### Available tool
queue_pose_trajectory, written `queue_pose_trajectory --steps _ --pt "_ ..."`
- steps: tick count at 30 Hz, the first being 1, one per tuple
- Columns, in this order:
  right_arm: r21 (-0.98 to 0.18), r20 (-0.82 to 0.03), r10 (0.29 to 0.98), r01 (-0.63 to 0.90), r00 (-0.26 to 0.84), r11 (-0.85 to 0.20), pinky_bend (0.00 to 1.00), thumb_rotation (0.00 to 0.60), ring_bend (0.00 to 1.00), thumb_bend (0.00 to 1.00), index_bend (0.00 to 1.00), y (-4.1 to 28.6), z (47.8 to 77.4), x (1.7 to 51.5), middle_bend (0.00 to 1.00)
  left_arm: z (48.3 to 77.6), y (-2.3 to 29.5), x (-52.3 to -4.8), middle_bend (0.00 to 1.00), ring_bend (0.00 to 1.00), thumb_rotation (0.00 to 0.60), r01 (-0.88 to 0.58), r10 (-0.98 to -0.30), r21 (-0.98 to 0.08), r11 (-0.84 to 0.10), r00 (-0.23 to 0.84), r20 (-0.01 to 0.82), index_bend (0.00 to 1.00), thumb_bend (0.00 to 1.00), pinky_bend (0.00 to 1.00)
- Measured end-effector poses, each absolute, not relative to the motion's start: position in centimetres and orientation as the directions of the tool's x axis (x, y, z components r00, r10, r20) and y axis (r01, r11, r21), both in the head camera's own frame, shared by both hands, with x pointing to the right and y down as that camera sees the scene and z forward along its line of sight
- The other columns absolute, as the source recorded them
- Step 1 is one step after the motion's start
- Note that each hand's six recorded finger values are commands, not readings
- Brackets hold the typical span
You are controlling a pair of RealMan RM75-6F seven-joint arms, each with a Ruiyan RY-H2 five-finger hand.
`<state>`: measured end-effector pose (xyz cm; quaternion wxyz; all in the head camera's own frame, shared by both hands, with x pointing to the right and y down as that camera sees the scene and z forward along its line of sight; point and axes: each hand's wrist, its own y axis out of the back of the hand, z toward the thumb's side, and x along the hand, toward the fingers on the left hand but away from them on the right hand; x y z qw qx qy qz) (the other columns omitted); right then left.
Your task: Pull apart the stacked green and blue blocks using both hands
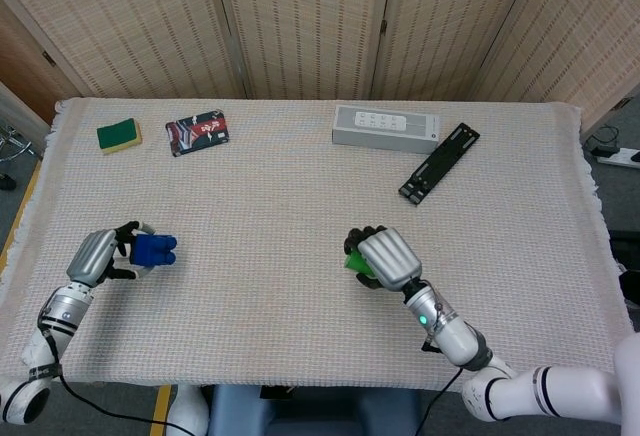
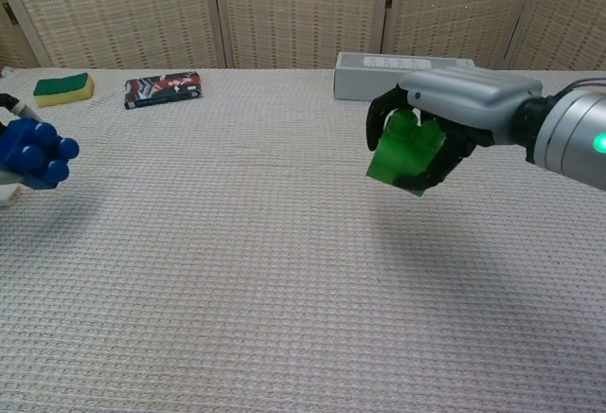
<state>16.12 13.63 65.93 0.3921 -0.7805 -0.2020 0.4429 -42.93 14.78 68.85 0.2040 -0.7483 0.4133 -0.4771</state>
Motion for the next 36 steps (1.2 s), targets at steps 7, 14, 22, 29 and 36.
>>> queue_pose_trajectory --steps 7,14,22,29,36 --pt "-0.755 -0.592 0.629 -0.073 0.503 -0.652 0.81 0.600 0.69 0.35 0.66 14.2 67.7 16.9 0.51 70.1 17.0 -44.1 0.60 0.30 0.600 -0.324 -0.806 -0.740 -0.590 0.184 0.562 0.61 0.38 0.39" --pt "-0.688 -0.670 0.559 -0.126 0.490 -0.714 0.46 0.600 0.26 0.35 0.04 14.8 68.6 17.6 0.07 70.2 17.1 -43.5 0.12 0.00 0.600 -0.306 -0.801 -0.740 -0.598 0.187 0.569 0.06 0.31 0.19" --pt "-0.668 -0.692 0.535 -0.148 0.484 -0.730 0.25 0.600 0.03 0.35 0.00 14.0 68.3 17.6 0.00 70.2 17.0 -42.5 0.00 0.00 0.600 -0.294 -0.766 -0.710 -0.639 0.169 0.620 0.00 0.20 0.08" --pt "-0.666 -0.702 0.530 -0.174 0.475 -0.726 0.13 0.600 0.00 0.35 0.00 13.4 67.3 18.0 0.00 69.5 16.9 -41.8 0.00 0.00 0.600 -0.277 -0.748 -0.697 -0.661 0.174 0.640 0.00 0.21 0.01" --pt "-0.693 -0.679 0.572 -0.144 0.460 -0.707 0.03 0.600 0.00 0.35 0.00 12.6 66.0 19.3 0.00 67.2 16.5 -41.6 0.00 0.00 0.600 -0.255 -0.771 -0.727 -0.637 0.186 0.610 0.00 0.21 0.00"
